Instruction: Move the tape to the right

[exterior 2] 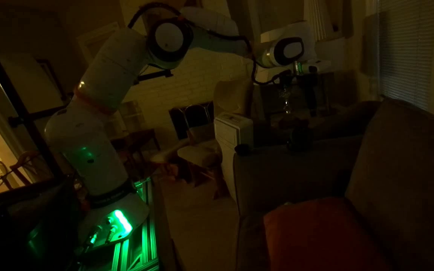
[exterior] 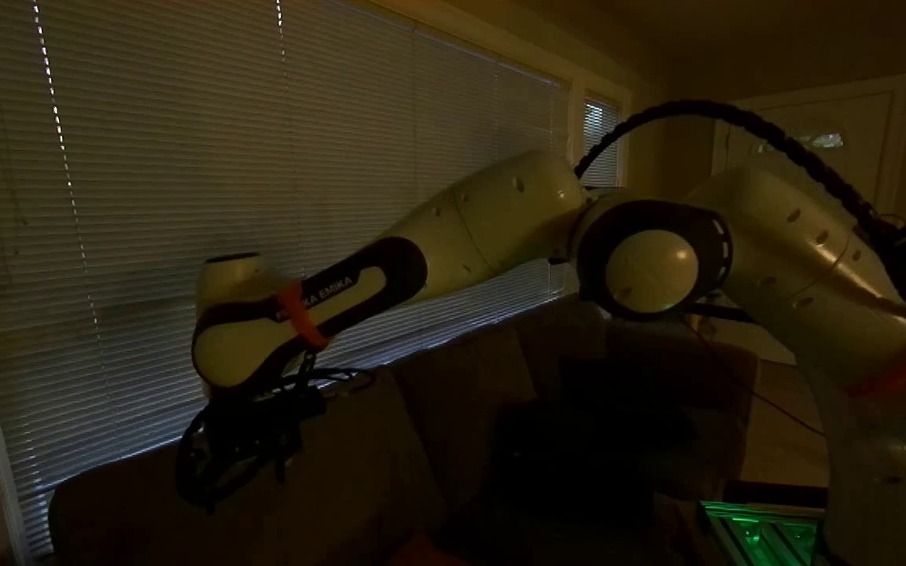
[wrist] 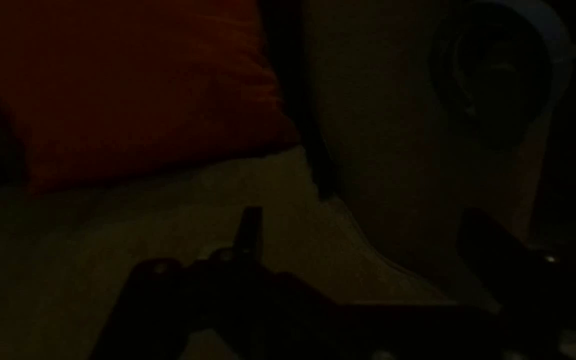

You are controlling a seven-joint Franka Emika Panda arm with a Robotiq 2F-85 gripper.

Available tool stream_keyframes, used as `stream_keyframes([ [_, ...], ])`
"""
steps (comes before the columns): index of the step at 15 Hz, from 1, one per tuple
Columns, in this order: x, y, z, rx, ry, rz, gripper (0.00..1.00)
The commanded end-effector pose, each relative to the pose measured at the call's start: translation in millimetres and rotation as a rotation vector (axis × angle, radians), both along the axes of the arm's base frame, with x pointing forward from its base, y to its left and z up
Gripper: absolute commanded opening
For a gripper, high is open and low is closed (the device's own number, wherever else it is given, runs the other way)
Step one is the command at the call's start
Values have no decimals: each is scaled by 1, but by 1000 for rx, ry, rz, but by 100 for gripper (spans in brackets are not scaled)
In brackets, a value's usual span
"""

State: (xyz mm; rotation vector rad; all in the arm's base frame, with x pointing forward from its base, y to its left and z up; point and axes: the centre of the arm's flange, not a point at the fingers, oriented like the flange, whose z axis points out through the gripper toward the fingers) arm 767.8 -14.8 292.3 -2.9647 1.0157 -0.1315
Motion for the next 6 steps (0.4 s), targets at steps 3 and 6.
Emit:
stream_keyframes([
  [3,-58,31,41,-200,227,69,100],
  [6,-40,31,43,-171,197,69,100],
])
